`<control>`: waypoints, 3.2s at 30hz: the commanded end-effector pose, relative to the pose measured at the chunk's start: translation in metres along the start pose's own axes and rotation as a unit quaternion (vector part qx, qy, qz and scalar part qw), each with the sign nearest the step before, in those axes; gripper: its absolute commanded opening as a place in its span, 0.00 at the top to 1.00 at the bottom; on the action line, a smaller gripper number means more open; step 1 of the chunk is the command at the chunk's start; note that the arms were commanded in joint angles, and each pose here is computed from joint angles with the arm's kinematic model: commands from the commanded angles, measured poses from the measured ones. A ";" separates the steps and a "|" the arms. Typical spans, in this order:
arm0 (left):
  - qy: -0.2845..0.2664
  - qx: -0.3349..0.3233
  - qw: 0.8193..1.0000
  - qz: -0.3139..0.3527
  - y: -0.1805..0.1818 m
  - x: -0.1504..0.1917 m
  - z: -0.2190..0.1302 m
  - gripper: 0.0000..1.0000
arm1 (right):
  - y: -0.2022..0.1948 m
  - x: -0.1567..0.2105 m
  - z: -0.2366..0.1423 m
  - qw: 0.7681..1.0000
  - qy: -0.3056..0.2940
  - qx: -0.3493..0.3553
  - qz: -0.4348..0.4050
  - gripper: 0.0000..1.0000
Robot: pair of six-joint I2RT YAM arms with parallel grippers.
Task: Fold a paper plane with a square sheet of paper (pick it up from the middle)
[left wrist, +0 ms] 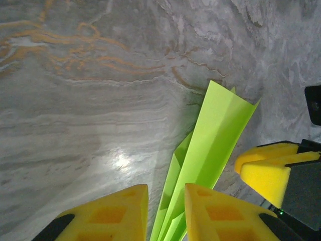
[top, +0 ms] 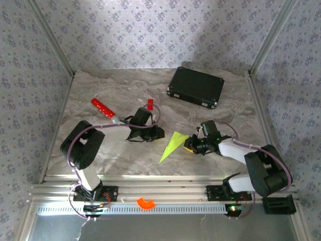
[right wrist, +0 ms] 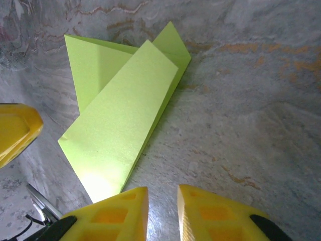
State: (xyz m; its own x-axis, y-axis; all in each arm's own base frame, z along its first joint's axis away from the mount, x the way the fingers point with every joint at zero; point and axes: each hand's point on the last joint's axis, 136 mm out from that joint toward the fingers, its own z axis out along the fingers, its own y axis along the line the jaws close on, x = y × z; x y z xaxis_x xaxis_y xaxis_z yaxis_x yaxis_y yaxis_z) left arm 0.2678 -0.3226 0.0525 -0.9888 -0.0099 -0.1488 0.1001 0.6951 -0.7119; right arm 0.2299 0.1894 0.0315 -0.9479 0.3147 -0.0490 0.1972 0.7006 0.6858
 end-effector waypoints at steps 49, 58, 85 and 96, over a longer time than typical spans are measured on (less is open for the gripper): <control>-0.022 -0.060 0.991 0.119 -0.033 0.009 0.008 0.97 | 0.037 -0.014 -0.018 0.998 -0.033 -0.055 0.004 0.59; -0.064 -0.108 0.984 0.127 -0.036 0.008 0.003 0.97 | 0.064 -0.018 -0.023 0.996 -0.035 -0.079 0.009 0.49; -0.051 -0.117 0.982 0.136 -0.039 0.024 -0.001 0.80 | 0.044 -0.004 0.026 0.998 0.040 -0.031 0.026 0.85; -0.007 -0.115 0.981 0.157 -0.044 0.051 -0.008 0.67 | 0.045 -0.005 0.027 0.998 0.035 -0.036 0.032 0.91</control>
State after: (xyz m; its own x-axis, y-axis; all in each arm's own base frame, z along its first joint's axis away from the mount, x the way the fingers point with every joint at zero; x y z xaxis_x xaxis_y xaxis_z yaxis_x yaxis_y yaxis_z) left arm 0.2261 -0.3495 0.0751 -0.9153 0.1790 -0.3609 0.3409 0.8214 -0.4572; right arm 0.2530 0.2376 0.0459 -0.9527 0.3026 0.0266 0.2229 0.6369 0.7380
